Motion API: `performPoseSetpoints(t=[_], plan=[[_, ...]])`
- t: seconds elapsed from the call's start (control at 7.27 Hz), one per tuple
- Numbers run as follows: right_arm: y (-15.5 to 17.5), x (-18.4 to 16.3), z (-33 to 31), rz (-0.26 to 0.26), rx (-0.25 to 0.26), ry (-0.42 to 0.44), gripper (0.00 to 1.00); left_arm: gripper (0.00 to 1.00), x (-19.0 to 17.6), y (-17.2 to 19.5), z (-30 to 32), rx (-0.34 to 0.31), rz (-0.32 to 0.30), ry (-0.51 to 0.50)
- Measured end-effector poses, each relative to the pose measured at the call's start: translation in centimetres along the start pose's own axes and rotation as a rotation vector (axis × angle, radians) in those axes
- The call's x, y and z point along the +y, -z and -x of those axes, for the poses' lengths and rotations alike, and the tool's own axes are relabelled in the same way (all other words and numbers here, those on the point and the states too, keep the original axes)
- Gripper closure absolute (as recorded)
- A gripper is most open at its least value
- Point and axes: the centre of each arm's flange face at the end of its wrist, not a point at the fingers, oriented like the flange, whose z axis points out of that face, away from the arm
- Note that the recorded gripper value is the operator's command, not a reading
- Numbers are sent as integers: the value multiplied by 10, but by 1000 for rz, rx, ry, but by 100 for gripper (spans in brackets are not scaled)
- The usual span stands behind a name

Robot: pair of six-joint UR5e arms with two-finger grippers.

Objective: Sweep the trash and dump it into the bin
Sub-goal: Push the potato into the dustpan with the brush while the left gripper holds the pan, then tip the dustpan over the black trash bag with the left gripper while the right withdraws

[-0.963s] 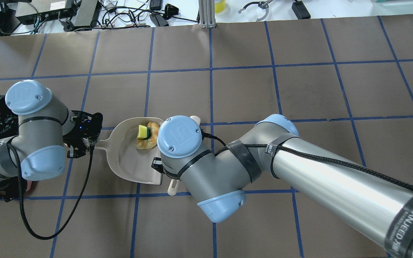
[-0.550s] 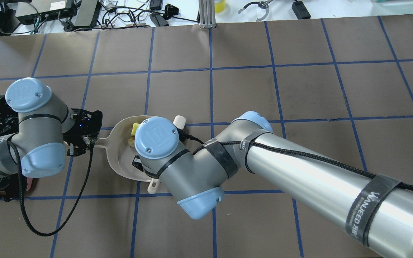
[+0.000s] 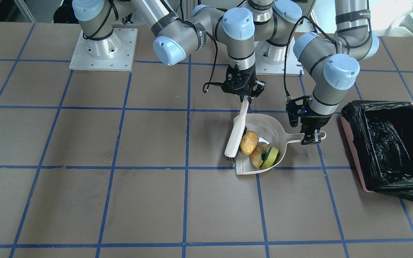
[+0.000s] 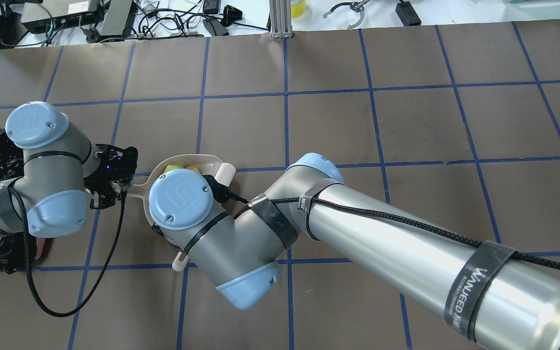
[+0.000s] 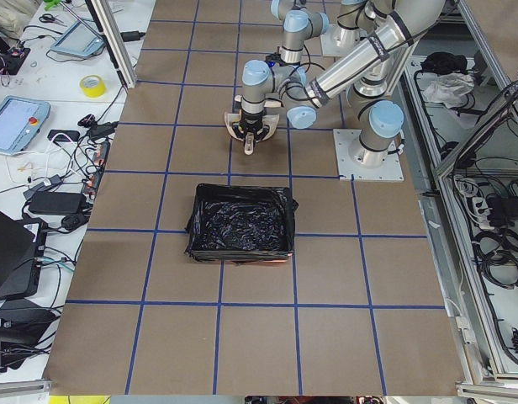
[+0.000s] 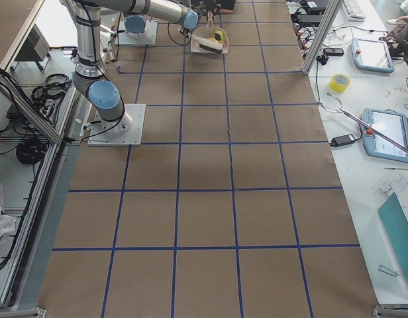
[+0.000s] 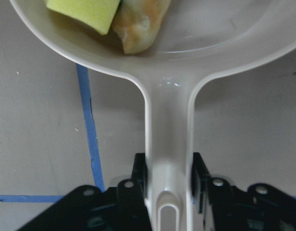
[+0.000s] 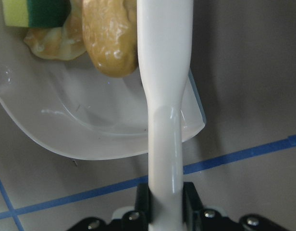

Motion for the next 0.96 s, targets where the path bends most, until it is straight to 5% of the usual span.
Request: performPoseSetpoints(t=[0.55,0.96], plan=[[12,-15,-8,-10,30,58,100,100,1,2,2,-4,0,2],[59,-72,-44,-12,122,144,100,100,1,2,2,-8,-8,6]])
